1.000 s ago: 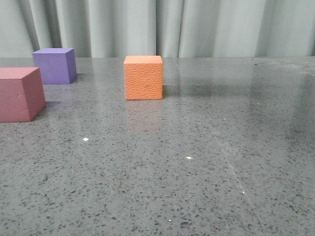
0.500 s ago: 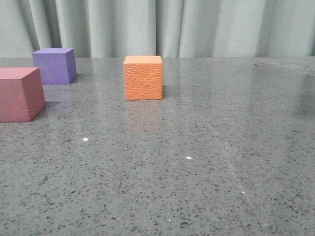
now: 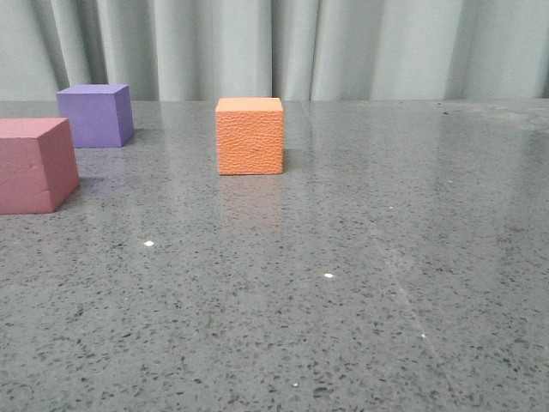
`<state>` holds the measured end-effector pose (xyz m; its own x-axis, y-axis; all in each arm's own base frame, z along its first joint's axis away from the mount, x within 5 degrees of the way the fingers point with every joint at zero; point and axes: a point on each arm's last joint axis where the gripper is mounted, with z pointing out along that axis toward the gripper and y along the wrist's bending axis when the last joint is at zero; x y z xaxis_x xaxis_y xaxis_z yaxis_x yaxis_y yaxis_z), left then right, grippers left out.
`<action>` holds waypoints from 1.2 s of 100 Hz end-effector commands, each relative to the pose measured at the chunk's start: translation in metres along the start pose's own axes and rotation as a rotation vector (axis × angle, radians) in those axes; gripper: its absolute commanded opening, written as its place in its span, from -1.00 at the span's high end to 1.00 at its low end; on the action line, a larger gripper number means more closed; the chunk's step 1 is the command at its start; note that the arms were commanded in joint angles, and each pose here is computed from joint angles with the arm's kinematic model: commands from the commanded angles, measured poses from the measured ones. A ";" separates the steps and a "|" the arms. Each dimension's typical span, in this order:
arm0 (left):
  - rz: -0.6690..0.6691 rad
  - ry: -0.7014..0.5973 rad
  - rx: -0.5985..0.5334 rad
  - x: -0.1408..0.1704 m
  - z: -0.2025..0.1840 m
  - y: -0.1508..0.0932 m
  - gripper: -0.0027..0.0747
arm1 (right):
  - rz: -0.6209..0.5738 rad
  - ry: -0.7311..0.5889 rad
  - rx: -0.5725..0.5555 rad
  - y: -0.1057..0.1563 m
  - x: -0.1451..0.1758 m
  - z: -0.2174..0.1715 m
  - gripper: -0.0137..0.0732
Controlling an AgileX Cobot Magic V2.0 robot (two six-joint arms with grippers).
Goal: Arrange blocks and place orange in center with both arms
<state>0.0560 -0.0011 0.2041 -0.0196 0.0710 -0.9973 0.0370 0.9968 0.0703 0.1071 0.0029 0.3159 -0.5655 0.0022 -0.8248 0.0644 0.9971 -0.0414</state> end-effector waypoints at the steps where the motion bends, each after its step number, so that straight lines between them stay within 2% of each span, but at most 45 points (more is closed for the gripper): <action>1: -0.010 -0.064 0.012 0.008 0.000 -0.002 0.98 | -0.019 -0.108 0.007 -0.006 -0.001 -0.012 -0.42; 9: -0.010 -0.064 0.012 0.008 0.000 -0.002 0.98 | -0.010 -0.133 0.003 -0.009 0.006 -0.018 -0.16; 21: -0.010 -0.064 0.012 0.008 0.000 -0.002 0.98 | 0.000 -0.164 -0.002 -0.012 0.010 -0.024 0.41; 32: -0.010 -0.064 0.012 0.008 0.000 -0.002 0.98 | 0.002 -0.169 -0.002 -0.012 0.010 -0.025 0.86; 103: -0.010 -0.064 0.012 0.008 0.000 -0.002 0.98 | -0.010 -0.179 0.005 -0.013 0.009 -0.025 0.84; 120: -0.010 -0.064 0.012 0.008 0.000 -0.002 0.98 | -0.001 -0.272 -0.033 -0.013 0.013 -0.032 0.84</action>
<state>0.0560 -0.0011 0.2041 -0.0196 0.0710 -0.9973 0.0370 0.9968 0.0703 0.0751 -0.0077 0.3099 -0.4537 0.0150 -0.8910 0.0642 0.9978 -0.0159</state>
